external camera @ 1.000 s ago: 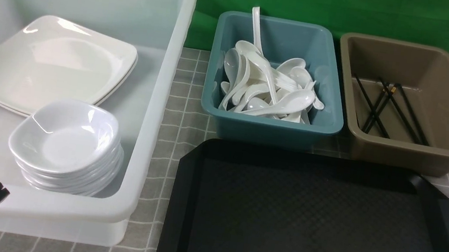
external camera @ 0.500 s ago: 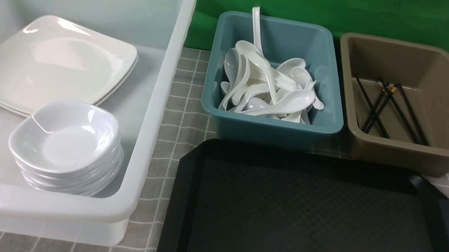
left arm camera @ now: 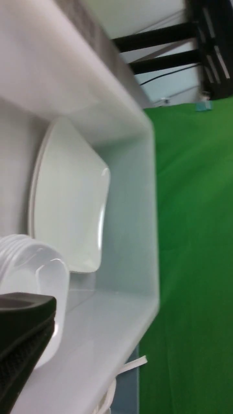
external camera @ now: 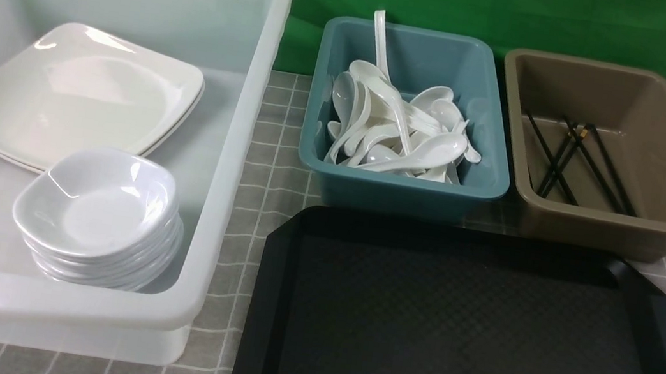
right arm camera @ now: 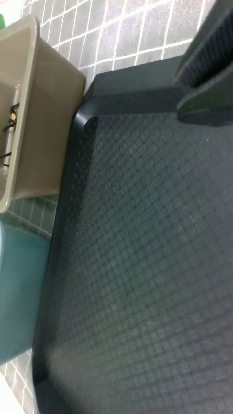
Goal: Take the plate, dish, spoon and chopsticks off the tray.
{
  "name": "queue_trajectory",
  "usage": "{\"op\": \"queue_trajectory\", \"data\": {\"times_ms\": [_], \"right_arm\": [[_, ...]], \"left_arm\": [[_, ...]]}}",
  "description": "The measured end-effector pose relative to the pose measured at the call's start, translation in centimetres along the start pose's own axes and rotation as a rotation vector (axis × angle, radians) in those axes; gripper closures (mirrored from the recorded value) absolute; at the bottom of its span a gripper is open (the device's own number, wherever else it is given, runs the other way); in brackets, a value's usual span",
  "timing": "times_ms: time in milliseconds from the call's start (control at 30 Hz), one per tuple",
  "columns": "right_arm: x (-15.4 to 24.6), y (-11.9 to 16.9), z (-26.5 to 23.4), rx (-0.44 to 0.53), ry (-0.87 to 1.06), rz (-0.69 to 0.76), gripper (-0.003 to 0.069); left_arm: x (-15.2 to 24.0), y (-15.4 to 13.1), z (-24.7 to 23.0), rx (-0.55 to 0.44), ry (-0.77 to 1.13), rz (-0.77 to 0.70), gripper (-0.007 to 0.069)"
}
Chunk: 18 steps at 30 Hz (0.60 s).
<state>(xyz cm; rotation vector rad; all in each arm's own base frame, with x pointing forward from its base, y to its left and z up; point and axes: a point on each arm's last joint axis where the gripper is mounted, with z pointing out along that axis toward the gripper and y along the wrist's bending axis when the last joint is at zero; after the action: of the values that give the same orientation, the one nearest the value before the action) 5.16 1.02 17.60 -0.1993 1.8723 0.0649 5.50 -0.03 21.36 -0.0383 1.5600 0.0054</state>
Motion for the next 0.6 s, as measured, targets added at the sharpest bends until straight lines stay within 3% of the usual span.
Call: {"op": "queue_trajectory", "data": {"times_ms": [233,600], "right_arm": [[0.0,0.0,0.0,0.000,0.000,0.000,0.0506],[0.0,0.0,0.0,0.000,0.000,0.000,0.0485]], "left_arm": [[2.5,-0.4,0.0,0.042,0.174,0.004,0.0617],[2.6,-0.3,0.0,0.035,0.185,-0.003,0.0617]]}}
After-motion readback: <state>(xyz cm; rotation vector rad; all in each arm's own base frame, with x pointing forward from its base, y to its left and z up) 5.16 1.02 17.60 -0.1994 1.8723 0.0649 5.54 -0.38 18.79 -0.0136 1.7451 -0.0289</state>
